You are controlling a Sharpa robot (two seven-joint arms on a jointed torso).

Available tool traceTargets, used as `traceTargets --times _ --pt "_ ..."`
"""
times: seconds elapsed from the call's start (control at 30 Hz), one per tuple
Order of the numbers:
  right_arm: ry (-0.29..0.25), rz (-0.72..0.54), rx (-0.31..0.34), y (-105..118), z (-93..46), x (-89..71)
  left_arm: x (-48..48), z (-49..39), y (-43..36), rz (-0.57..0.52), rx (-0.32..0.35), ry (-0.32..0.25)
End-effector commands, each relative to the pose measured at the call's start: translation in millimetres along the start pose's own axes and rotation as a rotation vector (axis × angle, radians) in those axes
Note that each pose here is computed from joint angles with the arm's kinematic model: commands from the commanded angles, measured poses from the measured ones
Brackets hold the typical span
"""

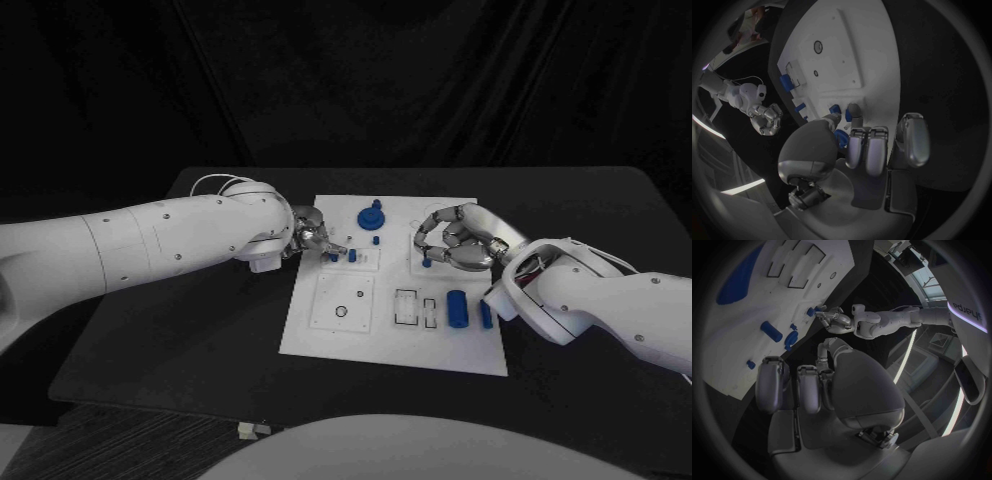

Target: Assemble the parts on the task board

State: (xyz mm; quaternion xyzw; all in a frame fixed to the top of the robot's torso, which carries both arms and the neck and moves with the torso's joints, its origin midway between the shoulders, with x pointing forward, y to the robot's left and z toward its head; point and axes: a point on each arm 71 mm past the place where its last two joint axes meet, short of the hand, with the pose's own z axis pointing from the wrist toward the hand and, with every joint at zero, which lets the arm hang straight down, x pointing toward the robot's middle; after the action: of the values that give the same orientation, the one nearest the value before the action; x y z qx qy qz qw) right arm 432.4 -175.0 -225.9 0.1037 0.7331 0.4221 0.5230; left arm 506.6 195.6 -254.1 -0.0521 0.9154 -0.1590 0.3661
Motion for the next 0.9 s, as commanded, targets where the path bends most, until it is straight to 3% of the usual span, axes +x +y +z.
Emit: traceTargets --times 0.03,0.9 --pt "0.008 0.001 0.018 -1.5 -0.2 1.5 -2.3 -1.3 -3.8 -0.007 0.033 -0.019" --pt "0.011 0.002 0.021 -1.7 -0.4 2.2 -1.5 -2.6 -0.5 0.004 0.013 0.009"
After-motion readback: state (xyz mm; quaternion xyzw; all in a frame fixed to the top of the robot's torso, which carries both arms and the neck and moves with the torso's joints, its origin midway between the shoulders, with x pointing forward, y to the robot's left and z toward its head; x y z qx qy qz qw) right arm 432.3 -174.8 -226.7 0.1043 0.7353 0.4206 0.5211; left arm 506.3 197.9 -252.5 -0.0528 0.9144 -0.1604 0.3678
